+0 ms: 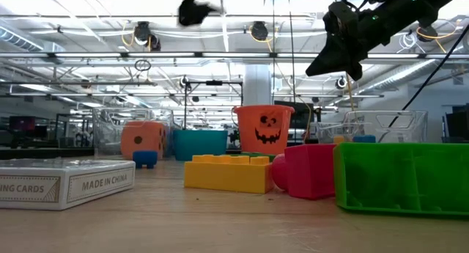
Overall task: Pick & Place Toys
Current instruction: Put the green game piece into the right transparent bin
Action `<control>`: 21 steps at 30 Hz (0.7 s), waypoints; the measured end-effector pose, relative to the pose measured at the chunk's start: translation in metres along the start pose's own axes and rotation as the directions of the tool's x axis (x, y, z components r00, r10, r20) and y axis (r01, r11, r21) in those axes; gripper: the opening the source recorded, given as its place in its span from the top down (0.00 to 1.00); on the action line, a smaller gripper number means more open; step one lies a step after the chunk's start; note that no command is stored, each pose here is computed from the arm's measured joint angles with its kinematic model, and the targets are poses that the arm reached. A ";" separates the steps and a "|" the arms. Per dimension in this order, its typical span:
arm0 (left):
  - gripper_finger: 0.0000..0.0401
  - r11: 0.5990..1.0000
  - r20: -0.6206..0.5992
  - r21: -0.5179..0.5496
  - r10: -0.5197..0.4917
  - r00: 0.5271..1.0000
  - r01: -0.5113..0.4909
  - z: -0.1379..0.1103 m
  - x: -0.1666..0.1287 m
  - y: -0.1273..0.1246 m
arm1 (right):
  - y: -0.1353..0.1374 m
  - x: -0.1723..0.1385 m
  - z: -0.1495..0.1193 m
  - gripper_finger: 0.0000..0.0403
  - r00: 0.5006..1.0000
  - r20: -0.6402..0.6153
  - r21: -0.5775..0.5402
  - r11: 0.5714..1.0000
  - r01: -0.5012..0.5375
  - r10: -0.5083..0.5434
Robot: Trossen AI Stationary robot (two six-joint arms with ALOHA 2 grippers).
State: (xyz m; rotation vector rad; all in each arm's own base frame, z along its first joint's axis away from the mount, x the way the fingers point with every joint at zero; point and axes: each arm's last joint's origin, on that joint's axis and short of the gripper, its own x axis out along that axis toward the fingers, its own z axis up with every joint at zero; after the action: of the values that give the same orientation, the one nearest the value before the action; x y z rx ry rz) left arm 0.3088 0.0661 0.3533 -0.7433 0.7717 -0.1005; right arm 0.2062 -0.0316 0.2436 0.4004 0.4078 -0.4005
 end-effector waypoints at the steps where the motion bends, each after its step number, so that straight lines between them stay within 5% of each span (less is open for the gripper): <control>1: 0.06 0.999 0.031 0.028 -0.042 0.999 0.041 0.001 0.004 -0.010 | 0.000 0.000 0.000 1.00 1.000 0.000 0.000 1.000 0.000 0.000; 11: 0.06 0.911 0.237 0.228 -0.395 0.887 0.345 0.009 0.015 -0.080 | 0.000 0.000 0.000 1.00 1.000 0.000 0.000 1.000 0.000 0.000; 16: 0.06 0.906 0.250 0.220 -0.411 0.877 0.361 0.008 0.016 -0.086 | 0.000 0.000 0.000 1.00 1.000 0.000 0.000 1.000 0.000 0.000; 21: 0.06 0.943 0.387 0.167 -0.330 0.861 0.286 0.010 0.017 -0.090 | 0.000 0.000 0.000 1.00 1.000 0.002 0.010 1.000 -0.001 0.001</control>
State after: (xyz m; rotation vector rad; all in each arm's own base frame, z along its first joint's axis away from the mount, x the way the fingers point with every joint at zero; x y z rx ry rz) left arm 0.3435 -0.0012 0.4061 -0.7518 0.2366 -0.2641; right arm 0.2063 -0.0317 0.2439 0.4094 0.4038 -0.4024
